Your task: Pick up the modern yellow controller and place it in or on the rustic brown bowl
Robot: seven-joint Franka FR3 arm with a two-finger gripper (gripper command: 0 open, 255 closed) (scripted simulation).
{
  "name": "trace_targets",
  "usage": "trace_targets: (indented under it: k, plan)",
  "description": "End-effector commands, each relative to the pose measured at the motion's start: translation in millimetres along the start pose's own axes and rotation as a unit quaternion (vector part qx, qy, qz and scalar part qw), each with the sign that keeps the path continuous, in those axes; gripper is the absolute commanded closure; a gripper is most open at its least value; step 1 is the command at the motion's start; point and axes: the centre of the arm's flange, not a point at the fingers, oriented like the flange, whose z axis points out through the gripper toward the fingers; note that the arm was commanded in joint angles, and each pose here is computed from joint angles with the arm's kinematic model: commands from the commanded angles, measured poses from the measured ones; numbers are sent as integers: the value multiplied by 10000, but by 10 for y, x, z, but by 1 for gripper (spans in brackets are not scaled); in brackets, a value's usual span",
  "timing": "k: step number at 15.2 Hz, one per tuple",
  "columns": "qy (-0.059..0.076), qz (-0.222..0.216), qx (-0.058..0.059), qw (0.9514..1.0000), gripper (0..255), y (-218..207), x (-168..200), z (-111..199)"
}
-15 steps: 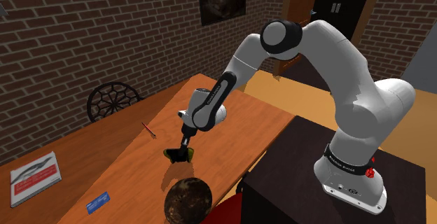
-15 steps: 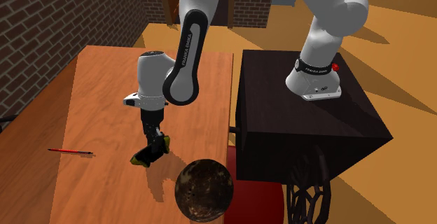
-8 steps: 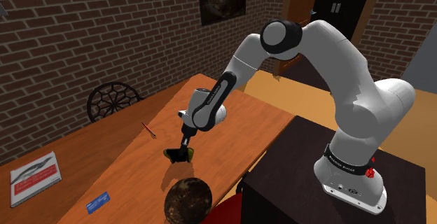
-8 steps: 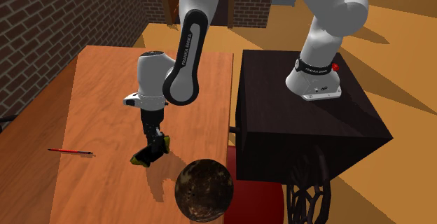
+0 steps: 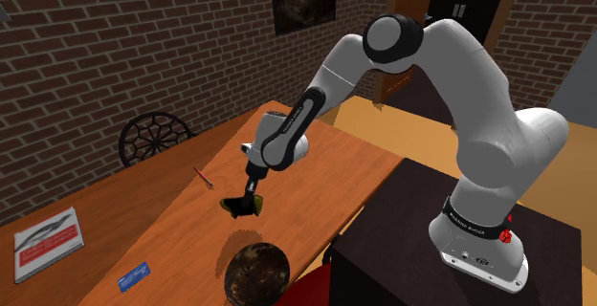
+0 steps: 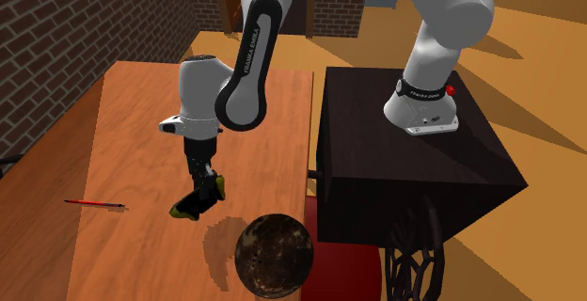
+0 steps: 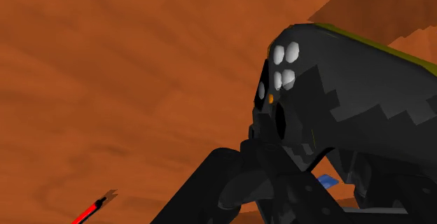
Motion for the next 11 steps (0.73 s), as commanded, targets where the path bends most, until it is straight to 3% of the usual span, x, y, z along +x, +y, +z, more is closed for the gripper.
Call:
trace_targets:
  k: [1,11]
  plan:
    - [0,-1,0,10000,255,-14,35,-107]
    - [0,-1,0,10000,255,-163,242,-569]
